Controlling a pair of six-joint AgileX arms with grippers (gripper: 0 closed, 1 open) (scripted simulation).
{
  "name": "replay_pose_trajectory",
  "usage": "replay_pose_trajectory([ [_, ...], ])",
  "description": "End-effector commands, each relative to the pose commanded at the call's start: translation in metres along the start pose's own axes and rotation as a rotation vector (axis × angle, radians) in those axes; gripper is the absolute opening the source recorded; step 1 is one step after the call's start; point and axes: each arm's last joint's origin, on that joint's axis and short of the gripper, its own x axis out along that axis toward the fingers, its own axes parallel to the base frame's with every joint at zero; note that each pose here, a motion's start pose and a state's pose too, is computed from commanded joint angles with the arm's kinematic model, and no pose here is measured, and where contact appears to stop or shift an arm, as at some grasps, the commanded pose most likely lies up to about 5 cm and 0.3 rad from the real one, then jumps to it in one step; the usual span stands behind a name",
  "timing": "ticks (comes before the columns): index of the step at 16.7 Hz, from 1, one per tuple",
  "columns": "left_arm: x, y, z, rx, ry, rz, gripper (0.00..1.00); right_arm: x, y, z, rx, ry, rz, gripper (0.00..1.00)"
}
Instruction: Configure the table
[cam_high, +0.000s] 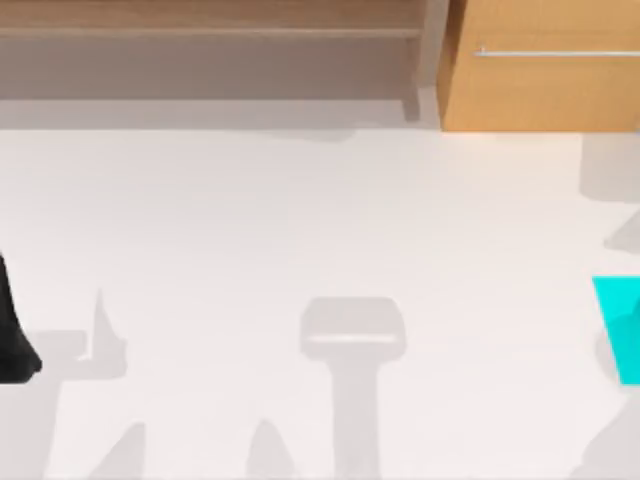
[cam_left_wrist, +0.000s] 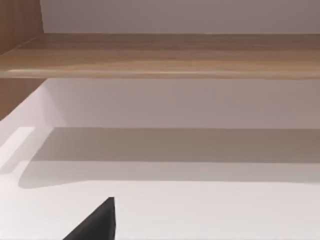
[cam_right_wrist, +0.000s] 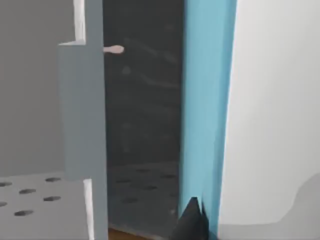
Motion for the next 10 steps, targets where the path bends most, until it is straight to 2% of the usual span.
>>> replay_pose_trajectory([
  [3,0.0000,0.0000,0.0000,0.000,0.000,0.000,1.00,0.0074,-0.0020,0.0109,0.029,0.003,-0.001,0.00],
  [10,0.0000,0.0000,0.0000,0.000,0.000,0.000,1.00,0.0116,-0.0016,0.0096,0.031,0.005,-0.001,0.00],
])
